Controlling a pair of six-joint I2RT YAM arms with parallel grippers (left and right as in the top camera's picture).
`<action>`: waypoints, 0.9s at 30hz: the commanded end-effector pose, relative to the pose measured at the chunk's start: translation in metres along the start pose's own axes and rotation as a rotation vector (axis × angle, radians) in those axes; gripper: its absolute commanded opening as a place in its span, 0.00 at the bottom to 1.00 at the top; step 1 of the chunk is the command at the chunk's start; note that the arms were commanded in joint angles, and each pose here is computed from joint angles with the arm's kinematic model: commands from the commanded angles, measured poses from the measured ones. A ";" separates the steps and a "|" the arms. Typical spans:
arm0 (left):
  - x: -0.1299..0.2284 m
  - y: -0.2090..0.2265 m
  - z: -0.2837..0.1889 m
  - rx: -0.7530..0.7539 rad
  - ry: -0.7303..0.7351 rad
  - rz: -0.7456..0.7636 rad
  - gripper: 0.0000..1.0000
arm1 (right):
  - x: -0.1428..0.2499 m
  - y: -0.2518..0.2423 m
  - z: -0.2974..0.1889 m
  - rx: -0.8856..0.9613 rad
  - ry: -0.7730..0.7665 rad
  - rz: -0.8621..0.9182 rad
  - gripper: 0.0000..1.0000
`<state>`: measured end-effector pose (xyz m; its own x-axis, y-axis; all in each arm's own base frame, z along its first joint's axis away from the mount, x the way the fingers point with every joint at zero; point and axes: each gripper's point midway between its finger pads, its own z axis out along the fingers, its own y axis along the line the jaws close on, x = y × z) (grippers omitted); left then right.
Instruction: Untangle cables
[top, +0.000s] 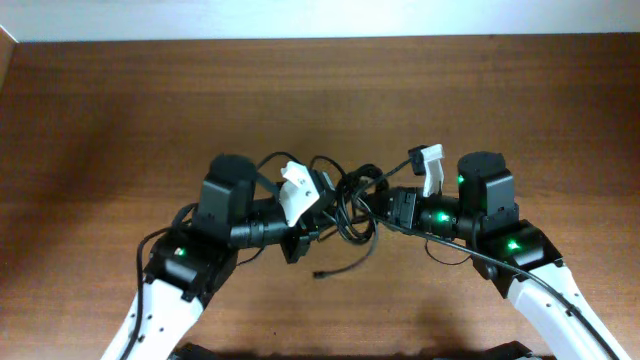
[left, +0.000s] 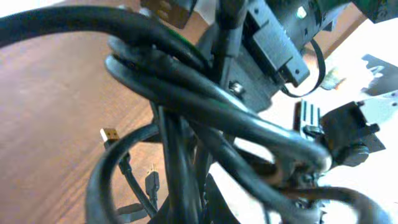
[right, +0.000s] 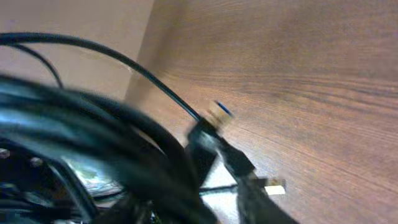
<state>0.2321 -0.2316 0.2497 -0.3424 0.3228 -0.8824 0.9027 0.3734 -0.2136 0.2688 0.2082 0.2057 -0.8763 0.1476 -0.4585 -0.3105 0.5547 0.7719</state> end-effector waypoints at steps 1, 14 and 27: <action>-0.020 0.008 -0.030 -0.186 -0.058 0.099 0.00 | -0.002 0.005 -0.002 -0.019 -0.001 -0.020 0.92; 0.003 0.044 -0.041 -0.417 0.009 -0.135 0.00 | 0.025 0.081 -0.021 -0.473 0.111 -0.438 0.87; -0.017 -0.003 -0.011 -0.024 -0.059 -0.273 0.00 | 0.033 0.091 -0.010 -0.470 0.100 -0.550 0.06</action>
<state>0.2249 -0.2311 0.2659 -0.5712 0.1703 -0.8030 0.7767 0.4286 -0.4616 0.2105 0.2546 0.2609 -0.5865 -0.1373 -0.7982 -0.8096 0.1279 0.5728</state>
